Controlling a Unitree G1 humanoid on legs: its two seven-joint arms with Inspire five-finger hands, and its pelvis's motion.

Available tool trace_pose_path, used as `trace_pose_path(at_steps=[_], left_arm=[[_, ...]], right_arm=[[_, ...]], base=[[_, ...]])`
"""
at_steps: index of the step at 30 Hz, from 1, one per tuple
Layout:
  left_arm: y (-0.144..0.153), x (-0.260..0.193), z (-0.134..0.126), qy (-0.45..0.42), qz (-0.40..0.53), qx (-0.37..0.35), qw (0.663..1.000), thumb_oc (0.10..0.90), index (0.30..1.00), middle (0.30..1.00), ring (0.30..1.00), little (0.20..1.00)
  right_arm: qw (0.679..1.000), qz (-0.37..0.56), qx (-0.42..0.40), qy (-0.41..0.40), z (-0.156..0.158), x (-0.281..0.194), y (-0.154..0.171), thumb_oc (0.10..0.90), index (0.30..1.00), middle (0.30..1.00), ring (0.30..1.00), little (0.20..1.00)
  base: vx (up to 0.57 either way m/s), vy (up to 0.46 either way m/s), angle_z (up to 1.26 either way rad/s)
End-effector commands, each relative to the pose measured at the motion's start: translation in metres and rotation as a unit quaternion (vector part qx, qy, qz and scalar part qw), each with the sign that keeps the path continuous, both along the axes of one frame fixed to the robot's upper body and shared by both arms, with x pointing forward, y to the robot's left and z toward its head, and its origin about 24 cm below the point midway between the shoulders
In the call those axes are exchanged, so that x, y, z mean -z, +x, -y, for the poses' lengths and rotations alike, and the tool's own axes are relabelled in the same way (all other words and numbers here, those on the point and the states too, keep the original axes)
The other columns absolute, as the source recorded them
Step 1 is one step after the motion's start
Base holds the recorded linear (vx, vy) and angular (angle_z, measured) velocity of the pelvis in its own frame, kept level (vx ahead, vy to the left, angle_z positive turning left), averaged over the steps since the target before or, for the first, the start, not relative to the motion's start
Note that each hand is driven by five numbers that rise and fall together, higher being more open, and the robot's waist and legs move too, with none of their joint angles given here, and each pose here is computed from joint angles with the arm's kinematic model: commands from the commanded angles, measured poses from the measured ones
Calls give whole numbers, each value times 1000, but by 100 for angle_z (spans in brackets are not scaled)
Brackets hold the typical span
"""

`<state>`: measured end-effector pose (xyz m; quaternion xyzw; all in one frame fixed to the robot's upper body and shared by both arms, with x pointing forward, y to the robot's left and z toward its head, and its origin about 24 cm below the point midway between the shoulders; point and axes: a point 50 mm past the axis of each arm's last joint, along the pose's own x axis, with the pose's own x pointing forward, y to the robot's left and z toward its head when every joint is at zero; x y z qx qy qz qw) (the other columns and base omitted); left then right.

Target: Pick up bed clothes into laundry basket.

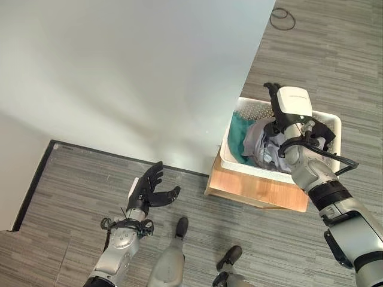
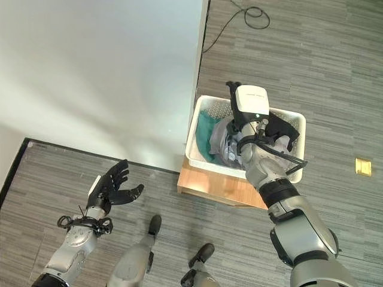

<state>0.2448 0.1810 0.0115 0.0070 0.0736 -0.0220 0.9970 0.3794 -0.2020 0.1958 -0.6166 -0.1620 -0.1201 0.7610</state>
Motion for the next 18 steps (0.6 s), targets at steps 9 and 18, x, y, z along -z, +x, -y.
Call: trace_pose_path(at_steps=[9, 18], left_arm=[[-1, -19, 11, -13, 58, 9, 998, 800, 900, 900, 900, 900], [-7, -17, 2, -2, 60, -19, 998, 800, 900, 900, 900, 900]], right_arm=[[978, 67, -170, 98, -39, -3, -68, 800, 900, 900, 900, 900], [969, 32, -166, 178, -20, 41, -109, 800, 900, 900, 900, 900]], base=[[42, -26, -13], [-10, -35, -16]])
